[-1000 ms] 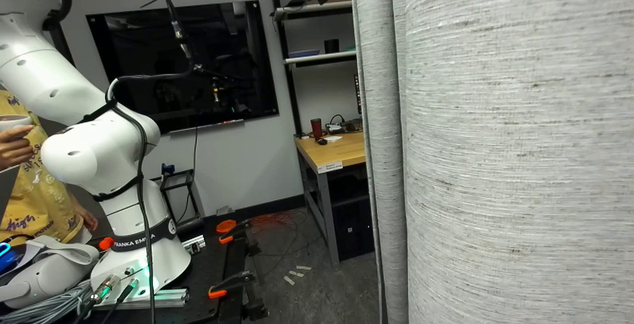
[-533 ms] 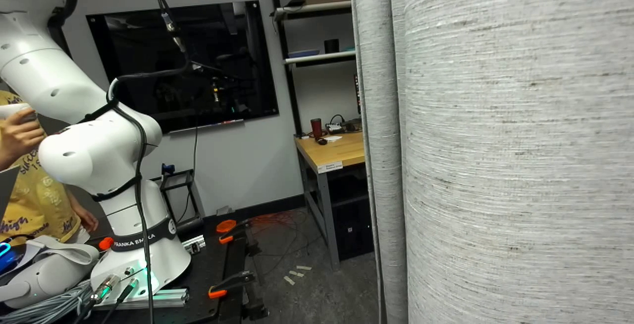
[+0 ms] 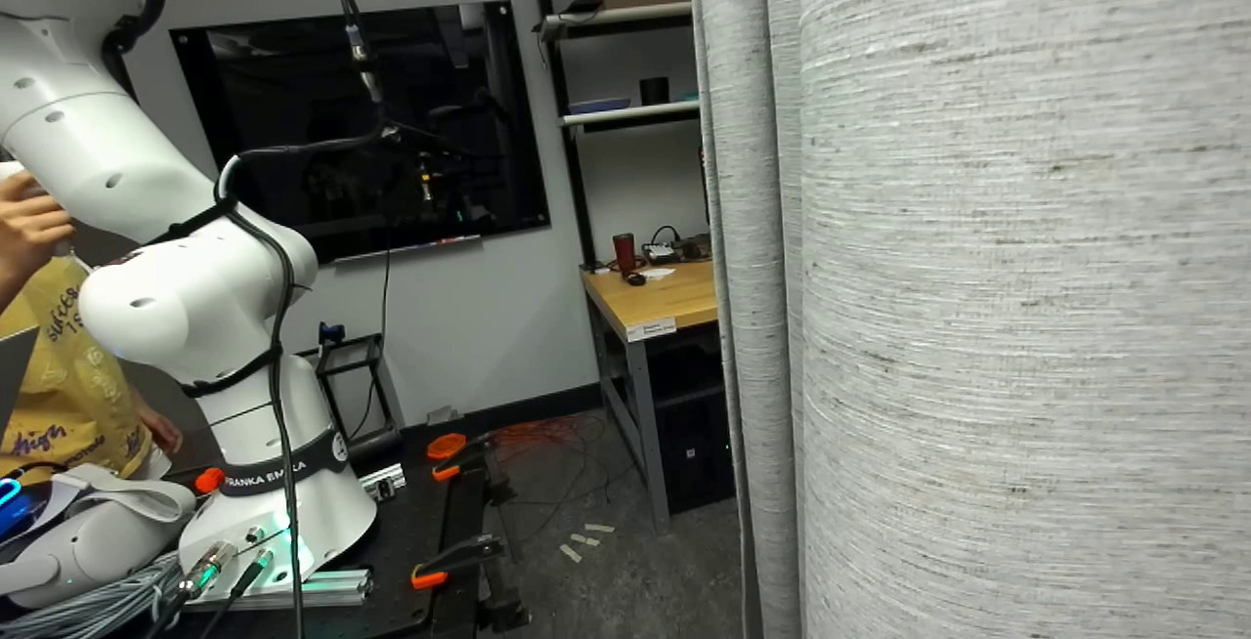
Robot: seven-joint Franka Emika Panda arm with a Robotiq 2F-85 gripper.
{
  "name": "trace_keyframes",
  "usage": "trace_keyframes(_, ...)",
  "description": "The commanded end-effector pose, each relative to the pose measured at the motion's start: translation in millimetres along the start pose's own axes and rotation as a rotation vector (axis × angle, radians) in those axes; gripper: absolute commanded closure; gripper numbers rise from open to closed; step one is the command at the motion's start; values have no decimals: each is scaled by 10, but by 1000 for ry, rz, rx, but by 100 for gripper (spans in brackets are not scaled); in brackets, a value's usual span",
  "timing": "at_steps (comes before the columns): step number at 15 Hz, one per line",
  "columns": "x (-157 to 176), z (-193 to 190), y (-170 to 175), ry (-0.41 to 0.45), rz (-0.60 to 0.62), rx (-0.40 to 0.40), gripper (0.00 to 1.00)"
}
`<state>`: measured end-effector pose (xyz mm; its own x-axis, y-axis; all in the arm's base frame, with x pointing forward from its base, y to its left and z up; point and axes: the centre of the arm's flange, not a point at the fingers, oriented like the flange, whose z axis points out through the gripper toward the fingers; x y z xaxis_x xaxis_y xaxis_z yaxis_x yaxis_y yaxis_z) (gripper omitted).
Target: Slide the curtain to the left
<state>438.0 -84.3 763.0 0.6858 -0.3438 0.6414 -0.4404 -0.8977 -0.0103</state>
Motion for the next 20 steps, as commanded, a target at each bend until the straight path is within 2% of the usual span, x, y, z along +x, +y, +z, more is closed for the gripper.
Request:
trace_keyframes(1, 217, -145, 24, 78, 0, -4, 0)
trace_keyframes(7, 154, -176, 385, 69, 83, -32, 0)
trace_keyframes(15, 288, -260, 525, 135, 171, -69, 0)
trace_keyframes(20, 472, -242, 534, 194, 175, -78, 0)
